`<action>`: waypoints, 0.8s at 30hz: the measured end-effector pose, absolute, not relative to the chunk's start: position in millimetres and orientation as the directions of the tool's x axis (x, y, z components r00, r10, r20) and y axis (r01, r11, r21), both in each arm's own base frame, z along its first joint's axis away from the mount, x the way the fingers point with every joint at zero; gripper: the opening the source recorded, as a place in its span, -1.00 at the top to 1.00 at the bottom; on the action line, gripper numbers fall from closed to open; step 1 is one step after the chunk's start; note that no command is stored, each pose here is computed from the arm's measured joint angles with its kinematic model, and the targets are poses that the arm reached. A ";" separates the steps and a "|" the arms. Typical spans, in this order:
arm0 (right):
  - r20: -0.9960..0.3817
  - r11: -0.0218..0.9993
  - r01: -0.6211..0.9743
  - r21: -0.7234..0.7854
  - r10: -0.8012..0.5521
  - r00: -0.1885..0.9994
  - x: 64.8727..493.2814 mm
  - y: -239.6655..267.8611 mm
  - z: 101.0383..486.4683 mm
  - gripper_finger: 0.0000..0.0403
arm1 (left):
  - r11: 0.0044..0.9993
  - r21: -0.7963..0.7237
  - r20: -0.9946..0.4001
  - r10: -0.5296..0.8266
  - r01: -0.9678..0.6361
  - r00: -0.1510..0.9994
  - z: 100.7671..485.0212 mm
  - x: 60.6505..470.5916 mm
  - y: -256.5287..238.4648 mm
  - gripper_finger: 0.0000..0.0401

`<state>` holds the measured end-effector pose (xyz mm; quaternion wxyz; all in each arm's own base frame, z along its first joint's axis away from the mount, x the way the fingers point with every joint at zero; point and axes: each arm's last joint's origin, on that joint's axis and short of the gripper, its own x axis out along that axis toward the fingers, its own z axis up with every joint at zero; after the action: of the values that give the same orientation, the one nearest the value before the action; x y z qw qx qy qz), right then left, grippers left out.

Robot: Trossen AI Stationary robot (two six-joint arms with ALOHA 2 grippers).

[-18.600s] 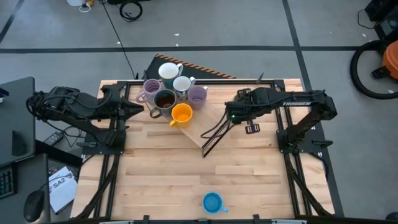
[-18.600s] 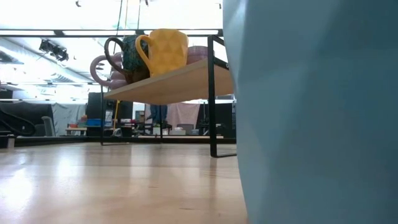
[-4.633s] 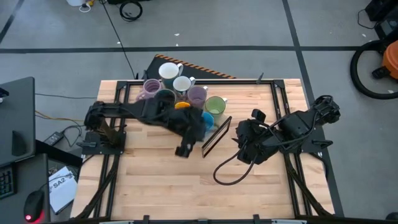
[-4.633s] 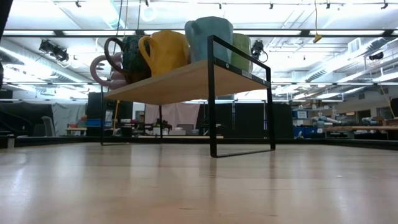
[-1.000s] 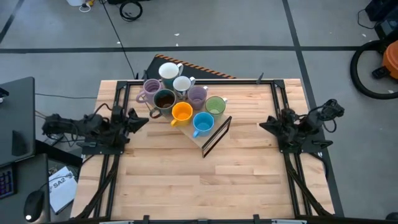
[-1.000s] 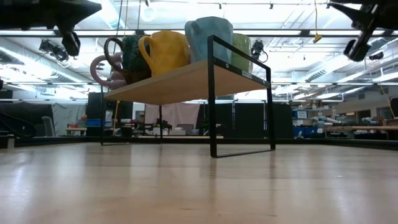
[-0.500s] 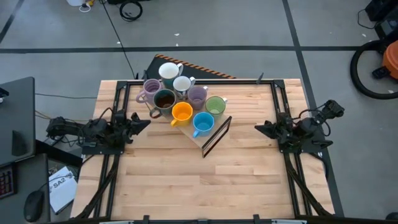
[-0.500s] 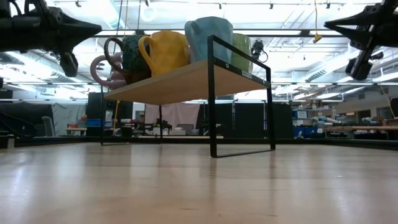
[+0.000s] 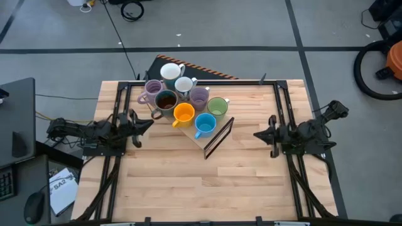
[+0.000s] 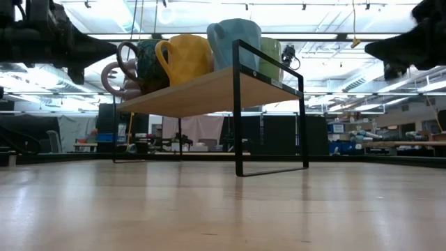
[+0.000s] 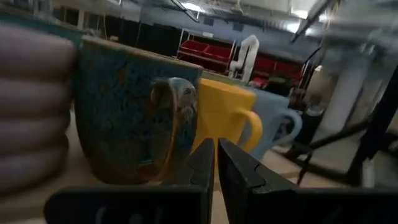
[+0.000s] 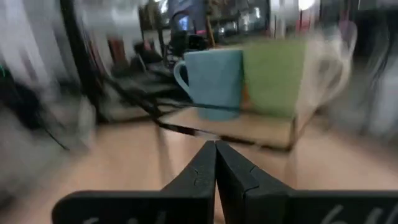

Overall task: Place coffee mugs
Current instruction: Return to Home Position

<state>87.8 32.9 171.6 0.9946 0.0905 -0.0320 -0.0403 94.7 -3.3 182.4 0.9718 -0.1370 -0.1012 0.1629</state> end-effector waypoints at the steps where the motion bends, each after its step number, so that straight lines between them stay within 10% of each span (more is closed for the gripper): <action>1: 0.051 0.996 0.086 0.031 -0.087 0.995 88.6 33.3 171.5 0.93 | 0.918 -0.261 0.151 0.344 -0.298 0.927 182.3 94.8 -3.3 0.87; 7: 0.059 0.907 0.105 -0.408 -0.089 0.994 89.2 33.6 173.3 0.93 | 0.932 -0.178 0.156 0.342 -0.314 0.927 182.7 94.7 -3.3 0.86; 24: 0.061 0.903 0.106 -0.416 -0.089 0.994 89.1 33.6 173.7 0.92 | 0.932 -0.183 0.156 0.342 -0.313 0.927 182.6 94.7 -3.4 0.85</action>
<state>89.1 33.6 173.7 0.9753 -0.2143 -0.0201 -0.0500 94.7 -3.4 182.6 0.9784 -0.0778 -0.0929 0.1673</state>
